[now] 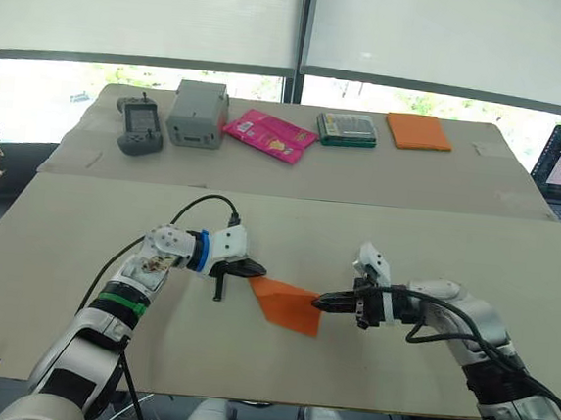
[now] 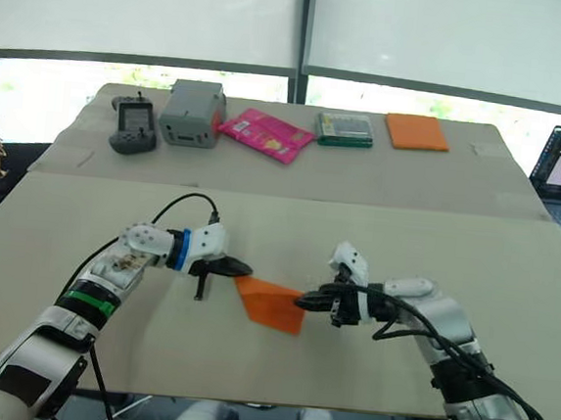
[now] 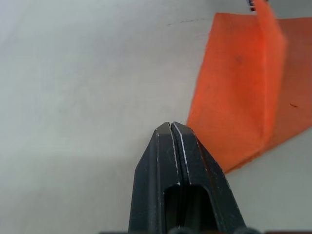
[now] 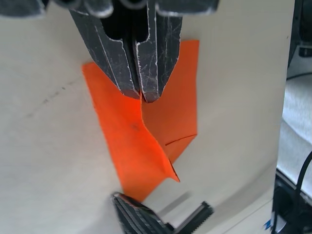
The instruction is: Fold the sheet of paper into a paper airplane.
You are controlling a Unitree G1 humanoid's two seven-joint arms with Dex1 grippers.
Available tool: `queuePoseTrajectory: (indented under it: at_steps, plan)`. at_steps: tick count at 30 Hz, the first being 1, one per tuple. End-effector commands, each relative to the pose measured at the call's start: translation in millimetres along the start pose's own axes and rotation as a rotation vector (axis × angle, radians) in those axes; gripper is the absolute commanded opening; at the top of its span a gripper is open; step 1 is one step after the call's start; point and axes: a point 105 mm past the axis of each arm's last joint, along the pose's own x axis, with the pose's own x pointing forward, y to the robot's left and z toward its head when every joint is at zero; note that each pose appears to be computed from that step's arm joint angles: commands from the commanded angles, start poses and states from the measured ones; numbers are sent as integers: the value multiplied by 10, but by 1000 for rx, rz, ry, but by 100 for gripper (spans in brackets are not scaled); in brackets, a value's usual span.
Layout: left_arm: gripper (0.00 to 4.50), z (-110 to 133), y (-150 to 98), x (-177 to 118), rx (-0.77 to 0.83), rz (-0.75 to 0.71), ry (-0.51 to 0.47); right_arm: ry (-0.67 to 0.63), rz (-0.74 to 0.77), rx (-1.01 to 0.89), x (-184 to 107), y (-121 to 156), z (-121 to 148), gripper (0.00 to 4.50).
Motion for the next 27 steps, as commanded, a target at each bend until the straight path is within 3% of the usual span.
queuePoseTrajectory:
  at_steps: [1, 12, 18, 22, 25, 27]
  plan:
    - [4, -164, -129, 28, -34, -55, 52, -37, -30, 25, -34, -55, 137, 0]
    - [4, -133, -39, -19, -44, 33, 21, 53, -73, 27, 41, -144, 7, 0]
    - [4, 408, 105, -87, -44, 100, -204, 113, -74, 8, 84, -161, -66, 0]
    - [4, 748, -20, -64, -30, 40, -316, 143, -72, -6, 90, -171, -112, 0]
    - [4, 740, -148, -11, -6, -5, -273, 138, -75, -5, 99, -178, -100, 0]
    - [4, 580, -213, 51, -16, -19, -211, 134, -83, -14, 100, -190, -83, 0]
